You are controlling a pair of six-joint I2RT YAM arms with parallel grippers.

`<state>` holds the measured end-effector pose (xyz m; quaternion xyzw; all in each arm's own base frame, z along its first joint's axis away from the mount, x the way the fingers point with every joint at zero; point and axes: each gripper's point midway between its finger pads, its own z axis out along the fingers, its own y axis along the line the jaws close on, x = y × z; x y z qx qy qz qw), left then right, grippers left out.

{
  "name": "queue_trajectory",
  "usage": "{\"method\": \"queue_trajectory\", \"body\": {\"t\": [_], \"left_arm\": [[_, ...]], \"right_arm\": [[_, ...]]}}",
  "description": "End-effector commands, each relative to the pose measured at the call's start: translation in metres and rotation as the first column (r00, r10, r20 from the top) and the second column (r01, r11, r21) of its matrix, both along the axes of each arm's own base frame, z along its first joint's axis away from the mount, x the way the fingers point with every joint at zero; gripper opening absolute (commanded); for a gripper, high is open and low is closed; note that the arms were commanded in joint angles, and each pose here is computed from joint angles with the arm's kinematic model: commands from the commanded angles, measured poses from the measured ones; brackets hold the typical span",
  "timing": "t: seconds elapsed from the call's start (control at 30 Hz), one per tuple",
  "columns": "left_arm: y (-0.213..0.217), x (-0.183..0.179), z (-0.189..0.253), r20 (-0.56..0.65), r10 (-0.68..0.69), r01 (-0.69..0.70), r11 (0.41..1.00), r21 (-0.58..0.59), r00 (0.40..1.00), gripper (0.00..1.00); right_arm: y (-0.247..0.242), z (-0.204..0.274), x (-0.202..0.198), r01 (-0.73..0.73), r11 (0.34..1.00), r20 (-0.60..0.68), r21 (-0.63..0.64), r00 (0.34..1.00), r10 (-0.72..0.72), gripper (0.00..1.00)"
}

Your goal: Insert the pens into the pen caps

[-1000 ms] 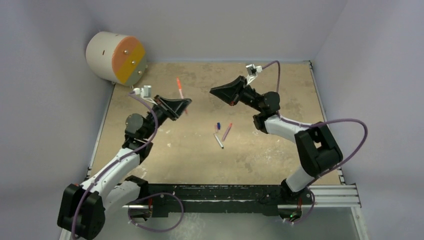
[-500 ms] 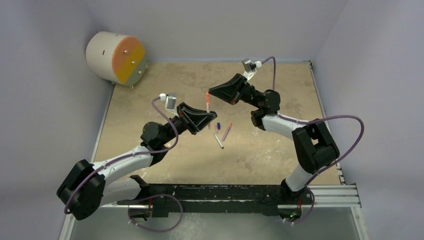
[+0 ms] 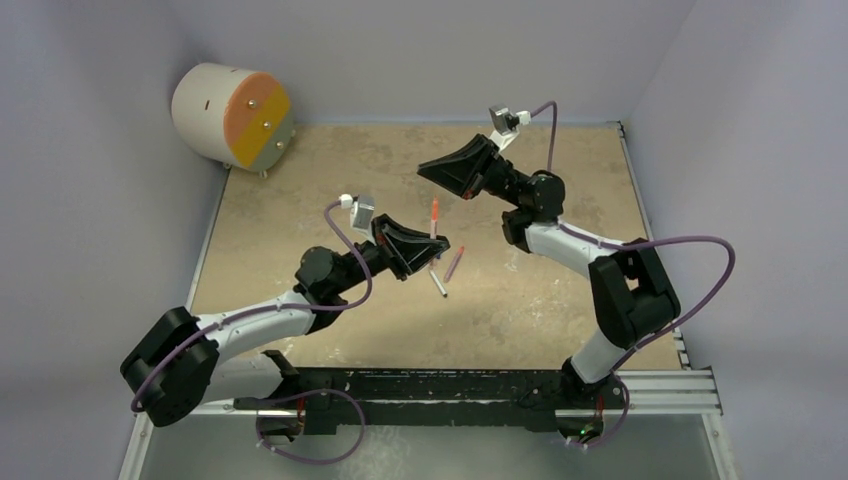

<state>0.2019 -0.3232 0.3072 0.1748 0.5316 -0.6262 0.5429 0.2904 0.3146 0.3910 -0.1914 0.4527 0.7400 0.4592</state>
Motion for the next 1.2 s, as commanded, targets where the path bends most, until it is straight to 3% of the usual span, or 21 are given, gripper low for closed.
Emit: {"method": "queue_trajectory", "body": {"t": [0.0, 0.27, 1.17], "left_arm": [[0.005, -0.001, 0.035, 0.098, 0.037, -0.030, 0.997, -0.073, 0.995, 0.00], [0.016, 0.007, 0.045, 0.102, 0.124, -0.113, 0.988, -0.109, 0.987, 0.00], [0.002, 0.008, 0.048, 0.101, 0.084, -0.075, 0.993, -0.095, 0.991, 0.00]], "right_arm": [[-0.044, 0.083, -0.078, -0.052, 0.965, 0.477, 0.258, 0.875, -0.081, 0.00], [-0.053, 0.093, -0.090, -0.042, 0.957, 0.498, 0.289, 0.860, -0.113, 0.00], [-0.053, 0.085, -0.093, -0.035, 0.960, 0.484, 0.277, 0.868, -0.108, 0.00]]}}
